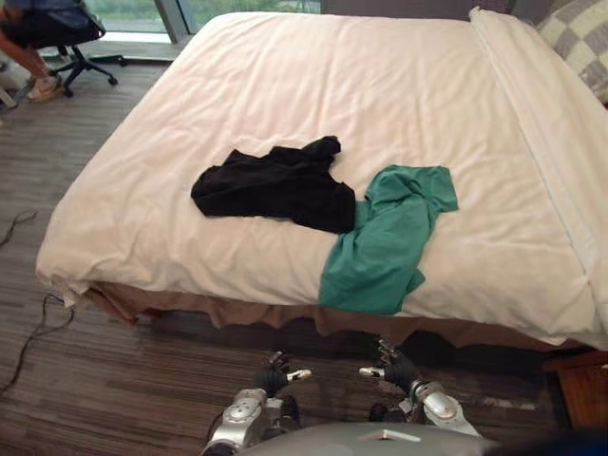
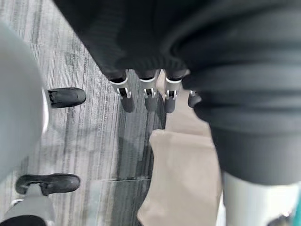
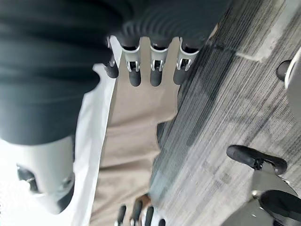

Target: Tidy the bed and pick cloth on bed and put in laundry

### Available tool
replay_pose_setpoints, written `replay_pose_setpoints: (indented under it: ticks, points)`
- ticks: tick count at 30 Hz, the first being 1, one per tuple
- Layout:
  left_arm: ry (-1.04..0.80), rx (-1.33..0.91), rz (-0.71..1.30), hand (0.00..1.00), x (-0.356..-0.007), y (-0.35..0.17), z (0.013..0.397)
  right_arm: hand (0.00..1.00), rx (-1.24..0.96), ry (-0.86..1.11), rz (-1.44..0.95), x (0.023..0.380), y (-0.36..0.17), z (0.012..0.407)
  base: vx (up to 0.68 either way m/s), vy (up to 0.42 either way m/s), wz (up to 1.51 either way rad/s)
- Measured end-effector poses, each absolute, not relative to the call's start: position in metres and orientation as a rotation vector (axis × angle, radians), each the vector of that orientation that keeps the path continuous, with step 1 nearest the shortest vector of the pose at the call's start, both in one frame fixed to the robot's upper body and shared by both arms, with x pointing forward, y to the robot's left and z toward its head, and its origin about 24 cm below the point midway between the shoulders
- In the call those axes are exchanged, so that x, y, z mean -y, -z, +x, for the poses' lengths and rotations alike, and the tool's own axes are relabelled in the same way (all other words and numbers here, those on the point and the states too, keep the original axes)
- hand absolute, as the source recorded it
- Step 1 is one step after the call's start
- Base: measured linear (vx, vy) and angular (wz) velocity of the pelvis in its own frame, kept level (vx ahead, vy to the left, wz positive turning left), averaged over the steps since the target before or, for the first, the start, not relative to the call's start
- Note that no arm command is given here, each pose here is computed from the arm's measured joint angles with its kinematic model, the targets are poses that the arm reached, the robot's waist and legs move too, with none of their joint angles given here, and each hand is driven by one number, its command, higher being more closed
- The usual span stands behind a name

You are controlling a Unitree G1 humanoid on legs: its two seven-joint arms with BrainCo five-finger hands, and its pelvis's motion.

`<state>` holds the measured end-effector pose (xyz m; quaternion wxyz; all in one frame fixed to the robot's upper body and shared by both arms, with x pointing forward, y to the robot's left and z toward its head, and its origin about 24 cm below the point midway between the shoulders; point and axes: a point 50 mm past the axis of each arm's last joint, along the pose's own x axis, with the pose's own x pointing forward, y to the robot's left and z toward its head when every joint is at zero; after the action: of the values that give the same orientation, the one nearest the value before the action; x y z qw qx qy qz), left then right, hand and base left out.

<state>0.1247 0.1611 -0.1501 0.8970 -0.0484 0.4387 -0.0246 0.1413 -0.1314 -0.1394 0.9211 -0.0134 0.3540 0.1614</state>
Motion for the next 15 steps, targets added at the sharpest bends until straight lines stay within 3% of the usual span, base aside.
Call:
replay_pose_setpoints:
  ticks: [9,15]
  points:
    - [-0.065,-0.892,-0.229,0.00,-0.161,0.151,0.119,0.00,-0.806,-0.143,0.103,0.141,0.145,0.136,-0.04,0.011,-0.11]
    - [-0.343,-0.883,-0.337,0.00,-0.180,0.153,0.113,0.00,-0.819,0.115,0.234,0.162,0.148,0.128,0.05,0.015,-0.41]
